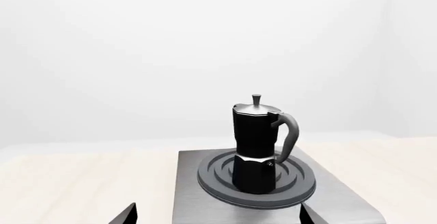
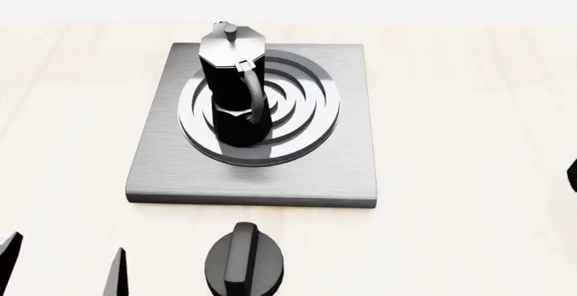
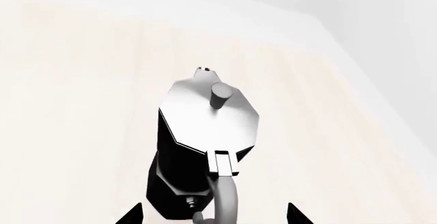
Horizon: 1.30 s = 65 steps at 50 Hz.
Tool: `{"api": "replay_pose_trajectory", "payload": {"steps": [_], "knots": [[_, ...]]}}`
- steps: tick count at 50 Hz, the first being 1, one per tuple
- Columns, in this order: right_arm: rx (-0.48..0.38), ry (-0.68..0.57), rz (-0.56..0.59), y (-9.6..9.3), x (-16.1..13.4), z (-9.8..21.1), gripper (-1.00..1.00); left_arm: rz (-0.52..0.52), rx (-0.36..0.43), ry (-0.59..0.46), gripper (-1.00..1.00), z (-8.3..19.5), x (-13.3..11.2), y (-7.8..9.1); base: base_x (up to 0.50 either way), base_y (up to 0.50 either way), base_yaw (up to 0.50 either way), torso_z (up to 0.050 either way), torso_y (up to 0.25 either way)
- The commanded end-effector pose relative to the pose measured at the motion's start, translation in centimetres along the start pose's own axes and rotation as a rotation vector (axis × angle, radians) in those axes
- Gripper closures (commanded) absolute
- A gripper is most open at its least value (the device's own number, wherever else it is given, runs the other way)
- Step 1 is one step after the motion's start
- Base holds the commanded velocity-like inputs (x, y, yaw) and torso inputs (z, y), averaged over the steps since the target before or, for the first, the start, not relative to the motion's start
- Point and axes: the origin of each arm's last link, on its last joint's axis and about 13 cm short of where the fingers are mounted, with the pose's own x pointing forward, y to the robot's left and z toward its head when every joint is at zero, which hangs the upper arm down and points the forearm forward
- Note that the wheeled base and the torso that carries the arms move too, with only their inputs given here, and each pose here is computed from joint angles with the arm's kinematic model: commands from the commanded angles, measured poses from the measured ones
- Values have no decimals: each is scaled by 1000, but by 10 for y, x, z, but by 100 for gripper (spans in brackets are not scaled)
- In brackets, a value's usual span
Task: Put both moka pots on the stove.
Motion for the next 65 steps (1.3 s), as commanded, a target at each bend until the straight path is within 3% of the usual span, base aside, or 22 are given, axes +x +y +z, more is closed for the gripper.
{"api": "replay_pose_trajectory", "payload": {"steps": [1,22,37,38,57,58,65], "knots": [[23,12,2,-1,14,-4,-100,-4,1,3,-100,-1,0,-1,0,0,0,0,0],[25,41,-18,9,41,-18,-100,-7,6,11,-100,-5,1,-1,0,0,0,0,0],[26,110,-10,9,40,-30,-100,-6,7,14,-100,-4,1,-2,0,0,0,0,0],[32,106,-9,9,40,-30,100,-7,7,14,-100,-4,1,-2,0,0,0,0,0],[53,66,1,10,40,-22,100,-7,8,14,-100,-4,1,-2,0,0,0,0,0],[101,38,17,11,40,-18,100,-7,7,15,-100,-5,1,-2,0,0,0,0,0],[109,-53,35,15,40,2,100,-7,8,15,-100,-4,1,-2,0,0,0,0,0]]}}
